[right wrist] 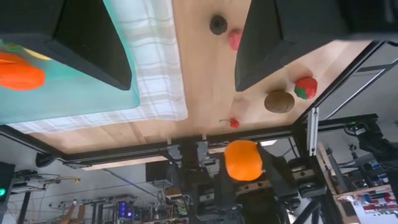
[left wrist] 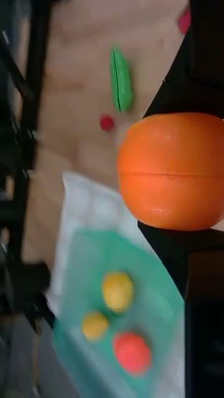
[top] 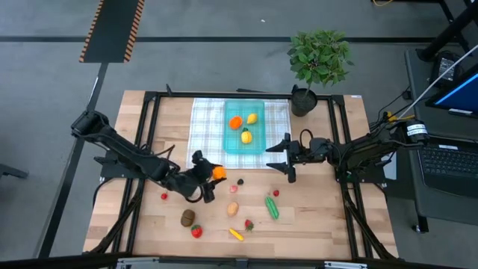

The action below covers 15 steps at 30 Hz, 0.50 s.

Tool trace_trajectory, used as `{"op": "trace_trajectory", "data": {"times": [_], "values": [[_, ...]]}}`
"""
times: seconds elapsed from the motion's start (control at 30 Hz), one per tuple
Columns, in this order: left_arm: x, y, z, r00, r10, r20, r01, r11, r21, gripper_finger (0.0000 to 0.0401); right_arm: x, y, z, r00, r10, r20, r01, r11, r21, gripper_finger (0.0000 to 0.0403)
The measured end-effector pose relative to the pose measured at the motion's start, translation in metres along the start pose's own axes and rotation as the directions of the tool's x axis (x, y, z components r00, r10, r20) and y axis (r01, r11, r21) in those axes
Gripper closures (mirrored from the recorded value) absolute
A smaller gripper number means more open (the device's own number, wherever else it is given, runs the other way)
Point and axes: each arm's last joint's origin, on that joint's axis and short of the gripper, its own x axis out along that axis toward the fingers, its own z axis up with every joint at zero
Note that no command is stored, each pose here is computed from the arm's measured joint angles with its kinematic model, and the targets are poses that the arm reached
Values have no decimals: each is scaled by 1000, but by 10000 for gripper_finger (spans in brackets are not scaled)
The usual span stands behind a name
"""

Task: Pick and placing Produce into tupperware
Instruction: Put the orange into the green bin

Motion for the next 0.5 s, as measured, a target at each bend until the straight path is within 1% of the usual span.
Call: {"op": "trace_trajectory", "data": {"times": [0.1, 0.23, 0.33, 0.4, 0.5], "values": [[3, 3, -9, 994, -99, 47, 100, 995, -9, 200, 0, 2, 0, 1000, 9, -1, -9, 1000, -1, 115], [6, 11, -23, 971, -211, 108, 215, 976, -30, 200, 0, 6, -1, 999, 37, -6, -37, 999, -26, 115], [7, 18, -29, 955, -249, 159, 258, 966, -34, 201, 0, 7, -1, 999, 43, -7, -43, 998, -34, 115], [7, 21, -31, 944, -275, 184, 282, 960, -8, 201, 0, 7, -1, 999, 43, -7, -43, 999, -30, 115], [9, 26, -33, 948, -263, 181, 266, 964, 5, 200, 0, 7, -1, 999, 42, -9, -42, 999, -30, 115]]}}
